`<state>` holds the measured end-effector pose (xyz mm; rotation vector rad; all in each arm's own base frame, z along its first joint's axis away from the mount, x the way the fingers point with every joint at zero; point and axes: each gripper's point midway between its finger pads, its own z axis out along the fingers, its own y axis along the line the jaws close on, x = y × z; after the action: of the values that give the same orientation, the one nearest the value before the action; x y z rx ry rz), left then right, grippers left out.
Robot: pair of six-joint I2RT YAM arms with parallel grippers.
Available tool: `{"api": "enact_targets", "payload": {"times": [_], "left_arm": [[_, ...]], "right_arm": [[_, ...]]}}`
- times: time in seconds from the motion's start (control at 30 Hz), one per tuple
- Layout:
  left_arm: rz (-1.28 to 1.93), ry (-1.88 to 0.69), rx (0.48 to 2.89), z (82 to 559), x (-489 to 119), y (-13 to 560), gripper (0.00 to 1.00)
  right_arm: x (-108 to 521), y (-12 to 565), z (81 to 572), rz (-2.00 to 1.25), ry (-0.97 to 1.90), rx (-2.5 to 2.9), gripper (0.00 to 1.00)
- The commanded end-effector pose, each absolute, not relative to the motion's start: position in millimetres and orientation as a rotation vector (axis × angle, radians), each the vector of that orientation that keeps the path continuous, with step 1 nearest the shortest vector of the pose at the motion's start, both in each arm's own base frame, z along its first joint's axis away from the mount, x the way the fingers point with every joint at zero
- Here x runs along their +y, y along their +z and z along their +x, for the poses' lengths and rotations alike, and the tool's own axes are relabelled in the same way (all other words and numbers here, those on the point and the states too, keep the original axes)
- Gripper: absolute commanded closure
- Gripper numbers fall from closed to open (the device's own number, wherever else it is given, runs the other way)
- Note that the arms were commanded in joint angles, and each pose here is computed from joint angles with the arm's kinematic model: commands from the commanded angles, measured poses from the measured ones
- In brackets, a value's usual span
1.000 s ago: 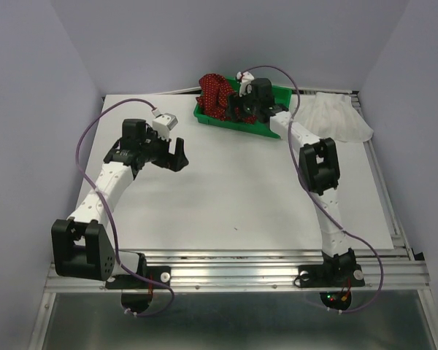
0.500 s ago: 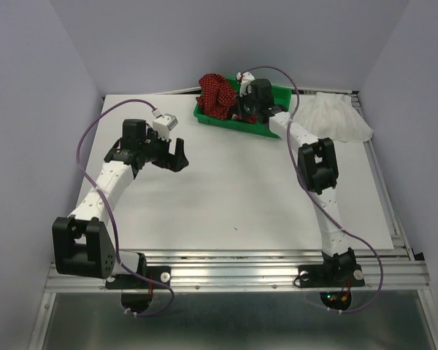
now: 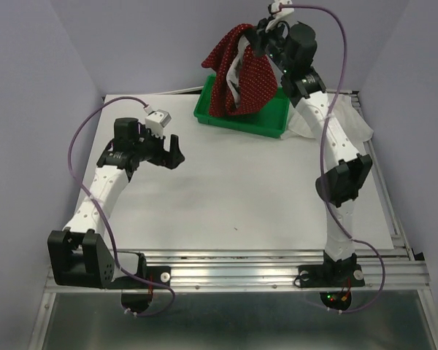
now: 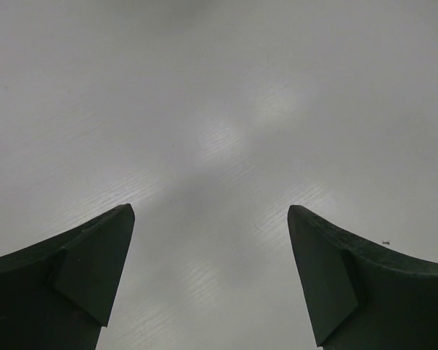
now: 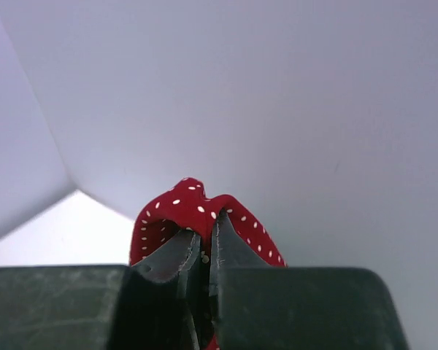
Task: Fold and stack the skirts
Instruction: Move the skirt to the center of the board
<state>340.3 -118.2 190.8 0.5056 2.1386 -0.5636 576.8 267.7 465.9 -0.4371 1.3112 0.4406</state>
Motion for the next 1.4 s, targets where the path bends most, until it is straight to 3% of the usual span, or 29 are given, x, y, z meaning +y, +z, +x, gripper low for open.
{"api": "enact_targets", "payload": {"times": [0.0, 0.2, 0.33, 0.57, 0.8, 0.97, 1.1, 1.37], "left_arm": [[0.496, -0.536, 1.935, 351, -111, 260, 0.01], [0.504, -0.556, 1.797, 343, -111, 301, 0.02], [0.626, -0.671, 1.659, 310, -132, 328, 0.06], [0.724, -0.714, 1.665, 276, -138, 316, 0.15], [0.826, -0.612, 1.784, 270, -132, 263, 0.16], [0.845, -0.543, 1.879, 281, -126, 224, 0.16], [0.8, -0.579, 1.848, 288, -132, 221, 0.15], [0.709, -0.712, 1.865, 324, -148, 215, 0.2]], "right_arm": [[254, 597, 501, -0.426, 0.501, 0.992, 0.99], [247, 652, 444, -0.417, 0.568, 0.885, 0.99], [239, 669, 414, -0.367, 0.642, 0.885, 0.99], [256, 572, 427, -0.237, 0.736, 1.193, 0.99], [290, 381, 432, -0.208, 0.797, 1.709, 0.99], [302, 241, 414, -0.551, 0.708, 1.94, 0.99], [331, 219, 394, -0.768, 0.868, 1.884, 0.99], [393, 232, 413, -0.972, 0.959, 1.713, 0.99]]}}
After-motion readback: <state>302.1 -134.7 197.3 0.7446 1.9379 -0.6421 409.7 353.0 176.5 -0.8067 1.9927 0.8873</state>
